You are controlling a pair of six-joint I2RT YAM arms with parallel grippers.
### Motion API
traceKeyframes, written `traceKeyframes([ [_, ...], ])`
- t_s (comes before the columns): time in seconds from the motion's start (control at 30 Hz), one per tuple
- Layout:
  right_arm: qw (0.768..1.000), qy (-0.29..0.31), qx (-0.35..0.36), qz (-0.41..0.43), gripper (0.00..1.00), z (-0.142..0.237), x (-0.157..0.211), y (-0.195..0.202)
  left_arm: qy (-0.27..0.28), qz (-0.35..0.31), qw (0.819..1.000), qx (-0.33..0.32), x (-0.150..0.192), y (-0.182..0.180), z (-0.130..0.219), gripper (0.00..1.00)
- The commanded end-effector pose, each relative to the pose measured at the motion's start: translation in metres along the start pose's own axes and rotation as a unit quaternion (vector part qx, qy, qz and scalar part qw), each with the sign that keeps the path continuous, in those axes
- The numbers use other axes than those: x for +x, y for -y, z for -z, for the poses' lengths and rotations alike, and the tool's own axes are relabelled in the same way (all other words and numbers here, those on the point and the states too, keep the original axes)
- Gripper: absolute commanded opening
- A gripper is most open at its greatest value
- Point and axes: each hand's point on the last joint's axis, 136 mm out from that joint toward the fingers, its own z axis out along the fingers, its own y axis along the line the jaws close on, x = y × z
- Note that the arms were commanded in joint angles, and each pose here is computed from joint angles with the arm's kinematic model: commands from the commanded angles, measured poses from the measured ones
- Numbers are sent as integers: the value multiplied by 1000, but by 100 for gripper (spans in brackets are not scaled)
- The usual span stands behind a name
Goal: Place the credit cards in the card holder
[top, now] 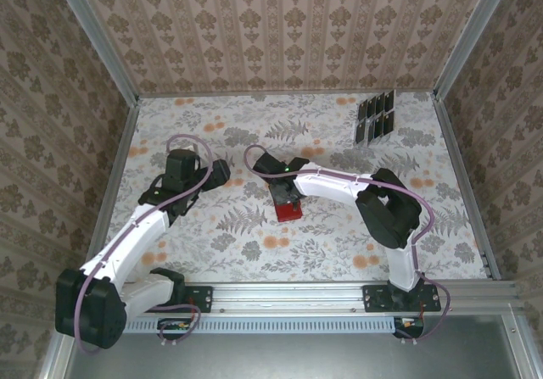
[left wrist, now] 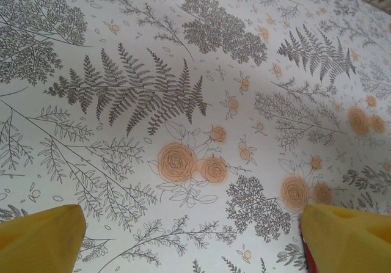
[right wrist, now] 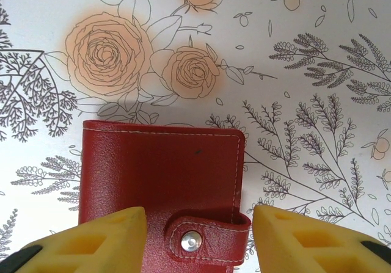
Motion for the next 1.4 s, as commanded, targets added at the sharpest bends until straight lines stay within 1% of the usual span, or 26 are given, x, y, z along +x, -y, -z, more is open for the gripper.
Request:
traceKeyframes([
  [0.0, 1000, -14, 23, 15, 51, -4, 14, 7, -12, 8, 1000, -2, 5, -3, -2, 100],
  [0.2, 999, -21, 26, 12, 49, -9, 21, 9, -13, 8, 1000, 0, 5, -2, -3, 100],
  [0.33, 999, -26, 30, 16, 43, -12, 26, 11, -13, 6, 1000, 0, 5, -2, -3, 100],
  [0.47, 999, -28, 33, 14, 42, -14, 30, 13, -12, 8, 1000, 1, 4, -1, -3, 100],
  [0.67, 999, -29, 31, 12, 32, -14, 35, 14, -13, 8, 1000, 3, 4, 0, -3, 100],
  [0.73, 999, -28, 28, 11, 33, -12, 35, 14, -13, 8, 1000, 5, 4, 1, -3, 100],
  [0.8, 999, -23, 25, 12, 42, -8, 34, 13, -13, 9, 1000, 5, 4, 1, -2, 100],
  [0.87, 1000, -18, 21, 11, 45, -3, 32, 13, -14, 8, 1000, 6, 4, 1, -2, 100],
  [1.13, 1000, -5, 15, 8, 46, 10, 27, 12, -14, 11, 1000, 7, 4, 2, -3, 100],
  [1.37, 1000, -7, 15, 7, 47, 7, 31, 12, -17, 9, 1000, 7, 6, 1, -4, 100],
])
